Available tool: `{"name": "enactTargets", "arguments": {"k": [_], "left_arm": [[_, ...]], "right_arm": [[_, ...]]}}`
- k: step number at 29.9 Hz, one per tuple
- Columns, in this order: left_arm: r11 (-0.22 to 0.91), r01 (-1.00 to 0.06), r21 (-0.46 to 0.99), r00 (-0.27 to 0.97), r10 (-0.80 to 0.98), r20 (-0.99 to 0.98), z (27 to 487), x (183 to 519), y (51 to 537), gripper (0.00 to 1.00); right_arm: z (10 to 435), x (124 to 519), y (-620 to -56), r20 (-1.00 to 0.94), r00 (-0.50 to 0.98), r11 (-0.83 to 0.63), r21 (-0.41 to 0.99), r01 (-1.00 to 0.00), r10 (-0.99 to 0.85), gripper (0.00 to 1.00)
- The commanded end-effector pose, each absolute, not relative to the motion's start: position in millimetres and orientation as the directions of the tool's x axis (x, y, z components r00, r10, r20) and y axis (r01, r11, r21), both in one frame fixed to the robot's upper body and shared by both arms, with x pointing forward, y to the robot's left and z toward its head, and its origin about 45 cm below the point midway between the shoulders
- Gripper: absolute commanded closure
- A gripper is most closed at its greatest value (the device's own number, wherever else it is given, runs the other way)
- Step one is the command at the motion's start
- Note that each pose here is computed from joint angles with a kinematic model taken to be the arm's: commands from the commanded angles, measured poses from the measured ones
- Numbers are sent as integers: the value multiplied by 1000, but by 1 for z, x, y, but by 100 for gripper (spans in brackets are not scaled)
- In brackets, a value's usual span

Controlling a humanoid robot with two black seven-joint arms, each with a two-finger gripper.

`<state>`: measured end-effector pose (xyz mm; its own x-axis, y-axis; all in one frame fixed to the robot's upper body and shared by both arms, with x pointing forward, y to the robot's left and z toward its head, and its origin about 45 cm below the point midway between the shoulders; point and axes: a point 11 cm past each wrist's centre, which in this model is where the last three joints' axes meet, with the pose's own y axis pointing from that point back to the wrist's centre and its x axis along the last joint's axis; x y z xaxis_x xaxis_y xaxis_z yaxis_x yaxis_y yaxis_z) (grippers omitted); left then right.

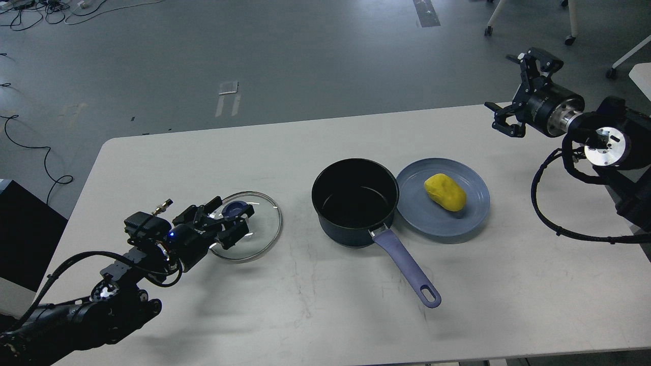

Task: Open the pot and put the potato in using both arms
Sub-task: 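Set the lid on the table, release, and raise the left gripper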

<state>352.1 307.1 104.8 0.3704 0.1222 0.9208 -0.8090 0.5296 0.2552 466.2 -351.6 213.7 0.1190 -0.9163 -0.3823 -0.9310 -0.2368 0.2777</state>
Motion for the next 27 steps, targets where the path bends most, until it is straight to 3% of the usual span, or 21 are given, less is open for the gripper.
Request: {"name": "enactTargets", "arguments": {"k": [1, 8, 15, 21, 27], "left_arm": [[507, -843, 180, 308, 181, 934, 136, 380, 306, 2], [519, -855, 10, 171, 264, 949, 209, 428, 285, 2], [345, -918, -197, 36, 566, 823, 302, 475, 297, 2], [470, -882, -41, 392, 778, 491, 315, 484, 283, 2], [575, -818, 5, 574, 818, -43, 336, 486, 264, 2]], "right_arm": [[221, 470, -350, -380, 130, -241, 263, -934, -916, 0], [242, 478, -348, -370, 153, -249, 227, -941, -916, 0], [253, 480, -354, -353, 161, -247, 212, -945, -922, 0], [259, 482, -336, -279, 236, -303, 228, -925, -931, 0], [285, 485, -313, -45, 380, -380, 218, -899, -924, 0]]}}
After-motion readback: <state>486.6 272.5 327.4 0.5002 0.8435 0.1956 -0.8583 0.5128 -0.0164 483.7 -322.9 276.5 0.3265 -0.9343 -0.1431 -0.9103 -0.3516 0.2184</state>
